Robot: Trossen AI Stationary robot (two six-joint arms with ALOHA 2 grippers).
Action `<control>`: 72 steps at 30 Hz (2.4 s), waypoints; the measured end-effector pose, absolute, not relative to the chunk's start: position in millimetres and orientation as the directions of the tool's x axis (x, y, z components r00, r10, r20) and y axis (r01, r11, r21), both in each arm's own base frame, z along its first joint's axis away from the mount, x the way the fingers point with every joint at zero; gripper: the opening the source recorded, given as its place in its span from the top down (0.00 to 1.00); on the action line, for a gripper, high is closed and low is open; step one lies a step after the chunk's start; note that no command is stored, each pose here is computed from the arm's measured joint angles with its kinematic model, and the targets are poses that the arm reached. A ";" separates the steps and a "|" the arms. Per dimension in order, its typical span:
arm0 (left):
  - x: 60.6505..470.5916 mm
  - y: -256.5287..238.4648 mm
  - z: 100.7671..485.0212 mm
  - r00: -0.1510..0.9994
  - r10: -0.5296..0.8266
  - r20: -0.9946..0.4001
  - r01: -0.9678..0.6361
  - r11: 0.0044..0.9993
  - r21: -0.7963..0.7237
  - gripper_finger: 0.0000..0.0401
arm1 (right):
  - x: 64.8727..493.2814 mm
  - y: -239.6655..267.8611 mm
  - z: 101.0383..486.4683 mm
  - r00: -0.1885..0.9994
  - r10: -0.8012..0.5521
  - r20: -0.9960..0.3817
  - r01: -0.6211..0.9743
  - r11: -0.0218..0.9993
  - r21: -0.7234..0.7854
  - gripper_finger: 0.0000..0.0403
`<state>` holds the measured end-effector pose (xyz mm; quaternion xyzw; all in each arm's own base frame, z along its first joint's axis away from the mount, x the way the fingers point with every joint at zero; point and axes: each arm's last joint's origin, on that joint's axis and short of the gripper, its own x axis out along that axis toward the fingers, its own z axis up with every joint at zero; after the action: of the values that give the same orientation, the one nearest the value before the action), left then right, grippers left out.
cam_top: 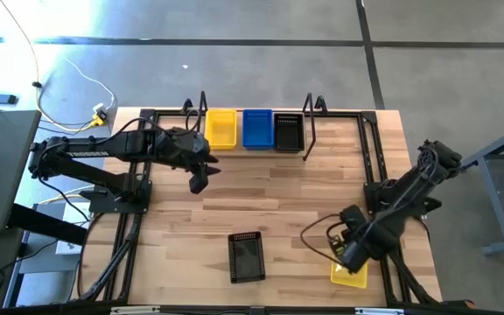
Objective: Stack baskets on shelf by color
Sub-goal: Stack the yellow bin on top of the yellow bin on the shelf
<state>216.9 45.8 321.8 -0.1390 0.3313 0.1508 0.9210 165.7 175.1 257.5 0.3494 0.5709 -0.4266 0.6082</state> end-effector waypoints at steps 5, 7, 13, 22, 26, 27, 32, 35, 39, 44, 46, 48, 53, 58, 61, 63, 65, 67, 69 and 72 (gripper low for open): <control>217.5 42.8 321.8 0.738 0.176 -0.652 -0.357 0.921 -0.156 0.61 | 152.8 187.3 255.9 -0.008 -0.115 -0.993 0.947 0.318 -0.044 0.82; 217.7 42.0 321.8 0.738 0.173 -0.652 -0.354 0.922 -0.155 0.61 | 147.5 191.9 255.8 -0.018 -0.102 -0.995 0.955 0.292 -0.047 0.82; 217.9 40.7 321.8 0.739 0.169 -0.652 -0.347 0.925 -0.154 0.61 | 143.3 205.3 248.6 -0.047 -0.068 -0.997 0.952 0.300 -0.066 0.82; 217.9 40.9 321.8 0.739 0.173 -0.652 -0.350 0.924 -0.152 0.61 | 144.9 229.0 223.7 -0.158 -0.028 -0.987 0.932 0.325 -0.159 0.82; 217.9 40.9 321.8 0.739 0.173 -0.652 -0.351 0.924 -0.153 0.61 | 142.9 234.5 216.0 -0.192 -0.044 -0.980 0.923 0.333 -0.195 0.82; 217.9 40.9 321.8 0.739 0.173 -0.652 -0.351 0.924 -0.154 0.61 | 142.7 235.5 214.2 -0.198 -0.049 -0.979 0.921 0.334 -0.203 0.82; 217.9 40.9 321.8 0.739 0.173 -0.651 -0.359 0.919 -0.163 0.61 | 142.9 239.7 204.8 -0.253 -0.062 -0.966 0.912 0.317 -0.259 0.82; 217.9 40.9 321.8 0.739 0.173 -0.651 -0.365 0.915 -0.170 0.61 | 144.0 242.5 199.3 -0.262 -0.068 -0.963 0.910 0.314 -0.270 0.82; 218.0 40.9 321.8 0.739 0.173 -0.651 -0.365 0.915 -0.170 0.61 | 144.8 245.2 193.6 -0.293 -0.067 -0.954 0.905 0.302 -0.299 0.82; 218.0 40.9 321.9 0.739 0.173 -0.651 -0.365 0.915 -0.171 0.61 | 147.0 250.3 183.8 -0.319 -0.058 -0.946 0.900 0.293 -0.322 0.82; 218.0 40.9 321.9 0.739 0.173 -0.651 -0.365 0.915 -0.171 0.61 | 148.3 251.6 180.8 -0.316 -0.059 -0.947 0.902 0.293 -0.319 0.82; 218.0 40.9 321.9 0.739 0.173 -0.651 -0.365 0.915 -0.171 0.61 | 150.0 251.4 179.5 -0.317 -0.058 -0.947 0.903 0.286 -0.320 0.82; 218.0 40.9 321.9 0.739 0.173 -0.651 -0.365 0.915 -0.170 0.61 | 150.5 251.4 179.4 -0.315 -0.057 -0.948 0.905 0.284 -0.317 0.82; 218.0 40.9 321.9 0.739 0.173 -0.651 -0.365 0.915 -0.171 0.61 | 152.0 254.1 178.8 -0.303 -0.027 -0.952 0.909 0.293 -0.298 0.82; 218.0 40.9 321.9 0.739 0.173 -0.651 -0.366 0.914 -0.173 0.61 | 152.9 255.7 178.6 -0.295 -0.011 -0.955 0.909 0.303 -0.285 0.82; 218.0 40.9 321.9 0.739 0.173 -0.651 -0.366 0.915 -0.173 0.61 | 152.8 255.6 178.6 -0.297 -0.012 -0.955 0.909 0.303 -0.286 0.81; 218.0 40.9 321.9 0.739 0.173 -0.651 -0.366 0.914 -0.173 0.61 | 153.5 255.2 178.6 -0.297 -0.011 -0.955 0.910 0.300 -0.286 0.80; 218.0 40.9 321.9 0.739 0.173 -0.651 -0.365 0.915 -0.172 0.61 | 154.9 254.9 178.6 -0.295 -0.005 -0.956 0.915 0.287 -0.284 0.77; 218.0 40.9 321.9 0.739 0.173 -0.651 -0.365 0.915 -0.172 0.61 | 157.0 254.3 179.8 -0.288 0.009 -0.958 0.922 0.273 -0.274 0.74; 218.1 41.0 322.0 0.740 0.173 -0.650 -0.365 0.915 -0.171 0.61 | 158.5 252.1 185.6 -0.267 0.028 -0.963 0.930 0.271 -0.250 0.68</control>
<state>218.1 41.0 322.0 -0.1452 0.3297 0.1460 0.9214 158.5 252.1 185.6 0.3744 0.6395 -0.4738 0.4757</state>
